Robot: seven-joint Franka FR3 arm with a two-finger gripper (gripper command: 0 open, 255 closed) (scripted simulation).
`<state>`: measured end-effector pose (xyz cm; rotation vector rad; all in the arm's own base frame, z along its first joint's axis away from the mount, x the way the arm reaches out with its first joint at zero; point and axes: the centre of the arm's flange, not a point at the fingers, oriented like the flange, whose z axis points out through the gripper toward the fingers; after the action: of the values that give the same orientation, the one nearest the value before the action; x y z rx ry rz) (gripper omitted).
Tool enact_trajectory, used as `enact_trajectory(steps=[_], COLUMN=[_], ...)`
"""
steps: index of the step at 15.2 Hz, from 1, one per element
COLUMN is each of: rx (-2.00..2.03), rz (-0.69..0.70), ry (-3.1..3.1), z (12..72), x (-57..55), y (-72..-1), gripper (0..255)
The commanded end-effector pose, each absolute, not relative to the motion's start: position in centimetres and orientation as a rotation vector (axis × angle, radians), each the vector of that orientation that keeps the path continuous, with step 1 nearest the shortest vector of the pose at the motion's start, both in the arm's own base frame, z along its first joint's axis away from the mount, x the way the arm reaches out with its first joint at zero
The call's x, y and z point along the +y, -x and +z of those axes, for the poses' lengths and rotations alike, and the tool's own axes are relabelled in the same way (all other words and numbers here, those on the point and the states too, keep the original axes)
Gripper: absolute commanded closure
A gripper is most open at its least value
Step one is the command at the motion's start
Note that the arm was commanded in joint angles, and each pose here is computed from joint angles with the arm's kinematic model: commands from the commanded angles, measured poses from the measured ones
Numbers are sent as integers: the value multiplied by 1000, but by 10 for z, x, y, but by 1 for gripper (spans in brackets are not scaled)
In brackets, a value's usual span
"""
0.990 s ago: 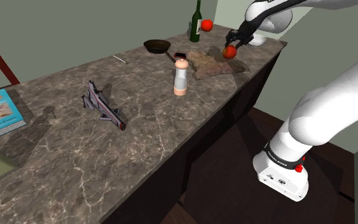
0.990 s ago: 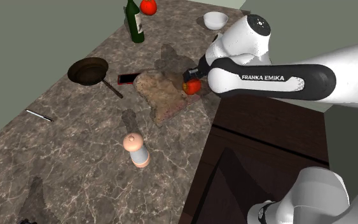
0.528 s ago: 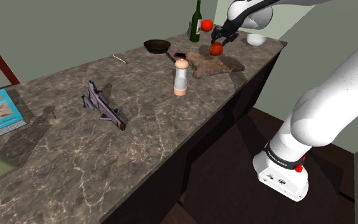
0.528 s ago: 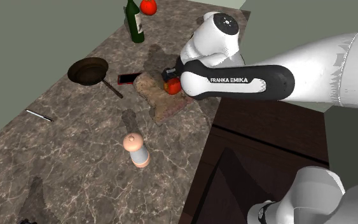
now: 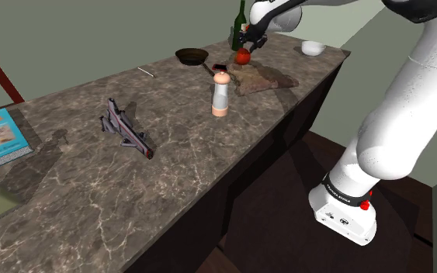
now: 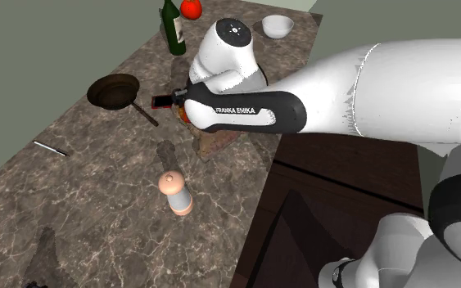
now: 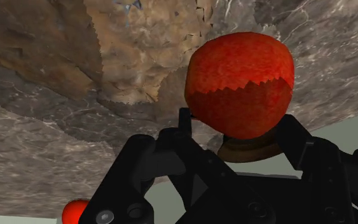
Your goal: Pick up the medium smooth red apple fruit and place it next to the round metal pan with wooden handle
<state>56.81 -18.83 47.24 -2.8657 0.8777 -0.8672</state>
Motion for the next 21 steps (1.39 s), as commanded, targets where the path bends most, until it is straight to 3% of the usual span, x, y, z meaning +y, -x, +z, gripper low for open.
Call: enact_trajectory(steps=[1, 19, 21], rx=[879, 879, 879], rz=[-867, -867, -867], ry=[2864, 2864, 2864], z=[473, 474, 464], x=[-176, -52, -52], y=[-592, -806, -806], gripper=[255, 255, 255])
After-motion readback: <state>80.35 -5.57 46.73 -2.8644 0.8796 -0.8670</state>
